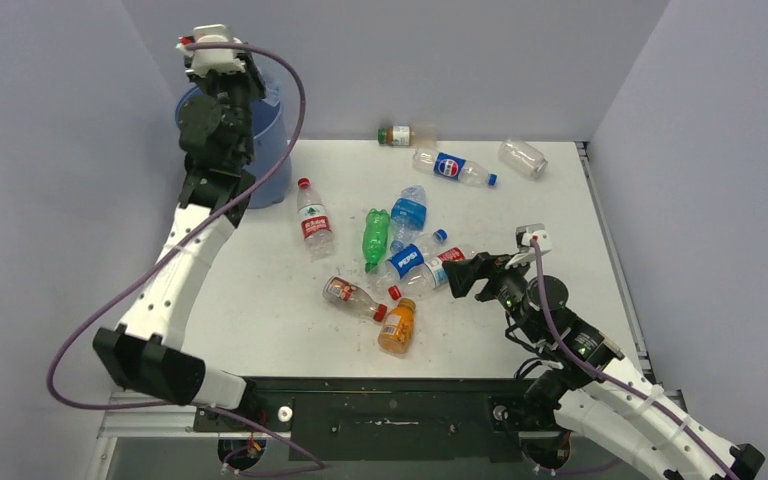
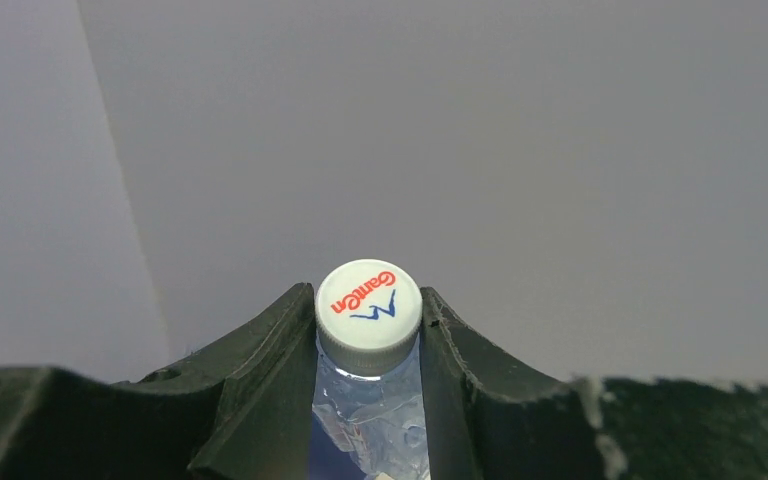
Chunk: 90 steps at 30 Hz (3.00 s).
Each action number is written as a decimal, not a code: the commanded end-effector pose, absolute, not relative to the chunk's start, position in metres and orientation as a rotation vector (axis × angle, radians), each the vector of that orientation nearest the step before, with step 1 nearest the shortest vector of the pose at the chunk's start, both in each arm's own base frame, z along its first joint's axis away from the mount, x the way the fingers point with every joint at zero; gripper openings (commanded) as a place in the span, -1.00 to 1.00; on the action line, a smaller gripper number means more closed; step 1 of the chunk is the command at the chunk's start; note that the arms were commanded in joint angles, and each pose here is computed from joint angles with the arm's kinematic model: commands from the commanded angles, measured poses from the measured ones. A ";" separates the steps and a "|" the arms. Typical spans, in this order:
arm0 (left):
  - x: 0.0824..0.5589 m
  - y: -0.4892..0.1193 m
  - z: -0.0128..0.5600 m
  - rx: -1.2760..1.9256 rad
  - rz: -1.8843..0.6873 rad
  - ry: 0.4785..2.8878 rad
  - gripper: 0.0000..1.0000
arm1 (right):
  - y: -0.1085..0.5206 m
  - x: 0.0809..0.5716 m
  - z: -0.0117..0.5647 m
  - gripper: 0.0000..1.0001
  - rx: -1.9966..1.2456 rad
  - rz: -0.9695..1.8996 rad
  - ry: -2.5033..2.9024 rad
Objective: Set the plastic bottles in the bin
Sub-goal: Pick up the plastic bottle at the center of the board, then place the plastic bottle in the trash bin, then pick up the plastic bottle at the center of the board.
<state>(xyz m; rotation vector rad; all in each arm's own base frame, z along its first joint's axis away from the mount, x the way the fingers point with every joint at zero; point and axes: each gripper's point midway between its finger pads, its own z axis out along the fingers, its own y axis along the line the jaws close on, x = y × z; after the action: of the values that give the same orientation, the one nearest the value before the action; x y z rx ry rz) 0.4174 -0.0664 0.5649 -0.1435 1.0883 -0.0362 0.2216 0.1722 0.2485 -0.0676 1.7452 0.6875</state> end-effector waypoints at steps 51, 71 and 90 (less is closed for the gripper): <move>0.340 -0.191 0.375 0.264 -0.397 1.599 0.68 | 0.143 0.281 0.200 0.79 0.247 0.356 1.926; 0.284 -0.192 0.287 0.295 -0.459 1.679 0.71 | 0.149 0.307 0.091 0.79 0.659 0.773 2.063; 0.273 -0.204 0.282 0.342 -0.441 1.688 0.72 | 0.161 0.323 0.024 1.00 0.846 0.813 2.135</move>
<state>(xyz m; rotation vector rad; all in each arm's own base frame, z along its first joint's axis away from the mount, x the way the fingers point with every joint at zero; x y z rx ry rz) 0.2719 -0.2039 0.2542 0.3684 1.7604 -0.4278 0.3258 0.1624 0.0440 0.8015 2.1032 0.8189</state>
